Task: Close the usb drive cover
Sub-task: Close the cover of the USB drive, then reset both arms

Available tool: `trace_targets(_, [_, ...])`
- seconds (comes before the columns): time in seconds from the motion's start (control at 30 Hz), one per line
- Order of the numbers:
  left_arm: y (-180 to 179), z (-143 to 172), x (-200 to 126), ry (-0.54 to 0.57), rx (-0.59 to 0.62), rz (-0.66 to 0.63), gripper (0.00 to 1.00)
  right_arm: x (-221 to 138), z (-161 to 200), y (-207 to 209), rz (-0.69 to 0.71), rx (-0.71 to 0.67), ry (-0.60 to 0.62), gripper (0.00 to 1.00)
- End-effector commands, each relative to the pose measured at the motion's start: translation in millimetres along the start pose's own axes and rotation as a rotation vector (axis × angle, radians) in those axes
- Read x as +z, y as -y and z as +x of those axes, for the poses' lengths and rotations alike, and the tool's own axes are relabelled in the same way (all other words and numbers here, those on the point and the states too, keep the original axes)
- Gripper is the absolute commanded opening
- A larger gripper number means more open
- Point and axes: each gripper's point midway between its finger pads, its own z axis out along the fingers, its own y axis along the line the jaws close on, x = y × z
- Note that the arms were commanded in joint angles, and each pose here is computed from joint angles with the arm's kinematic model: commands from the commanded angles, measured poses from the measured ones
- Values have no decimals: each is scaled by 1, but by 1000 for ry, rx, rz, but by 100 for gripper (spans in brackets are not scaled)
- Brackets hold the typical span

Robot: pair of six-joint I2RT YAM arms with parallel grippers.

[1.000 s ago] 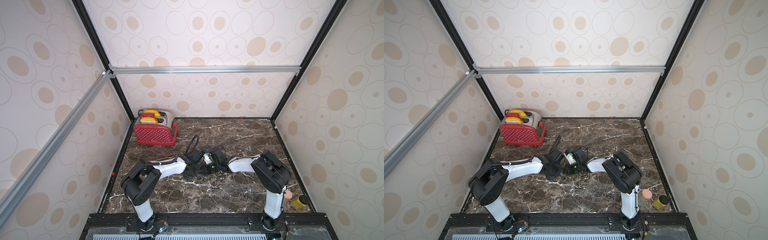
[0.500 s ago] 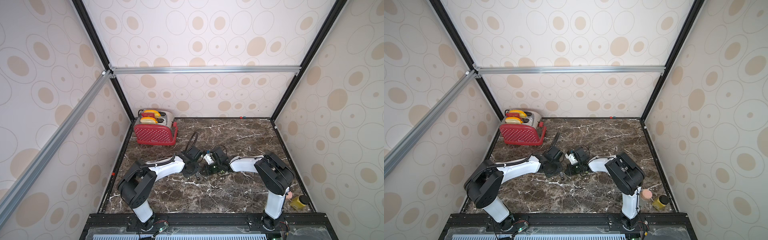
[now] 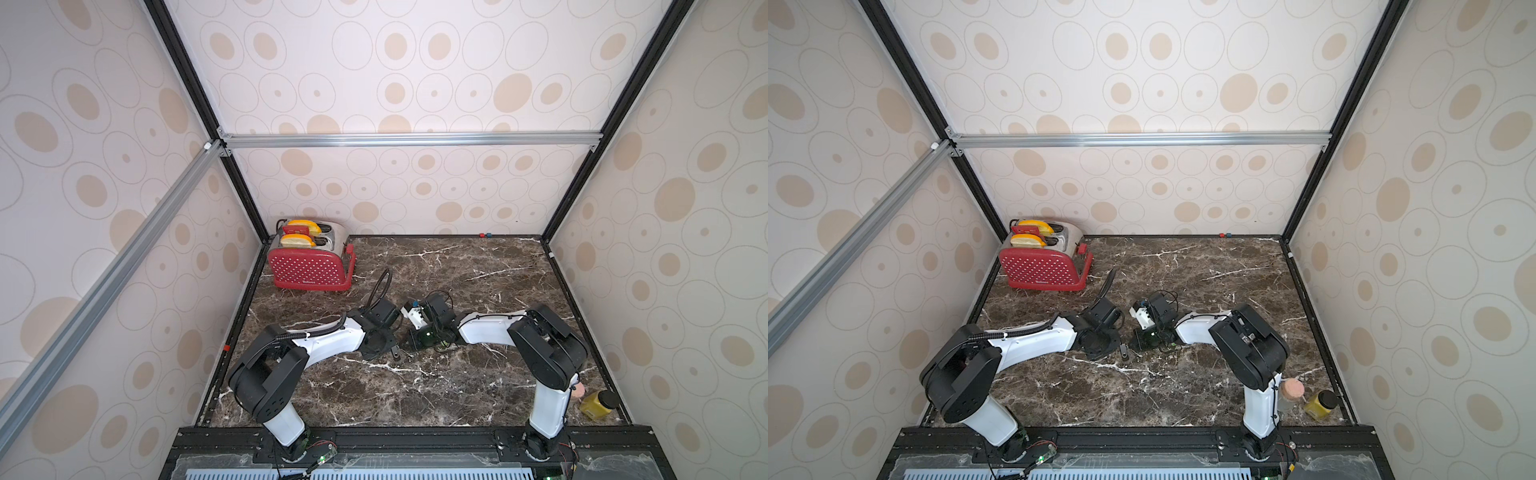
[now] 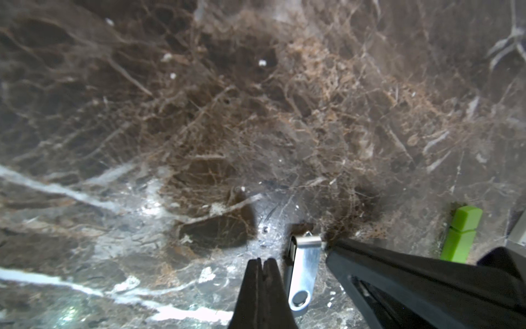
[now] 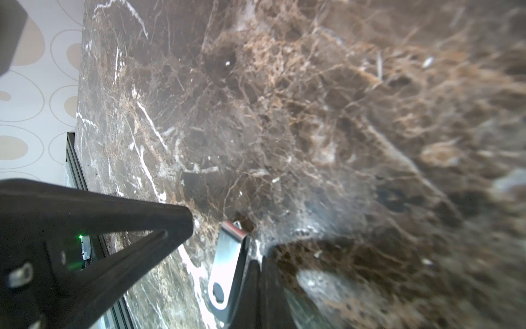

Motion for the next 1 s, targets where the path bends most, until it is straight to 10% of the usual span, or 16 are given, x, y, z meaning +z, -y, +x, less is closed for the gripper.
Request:
trace_targets(0.0, [-1, -3, 1, 6, 9, -10, 0, 8, 39, 28, 109, 62, -120, 0])
trace_targets(0.33, [-11, -40, -35, 128, 36, -4, 0, -54, -2, 49, 368, -26, -21, 0])
trace_targets(0.47, [-6, -59, -58, 200, 82, -1, 17, -99, -31, 50, 517, -117, 69, 0])
trace_targets(0.7, [4, -90, -108, 340, 164, -23, 53, -190, -67, 39, 724, -237, 297, 52])
trace_targets(0.97, [3, -113, -161, 482, 197, -57, 92, -249, -70, 39, 840, -241, 444, 81])
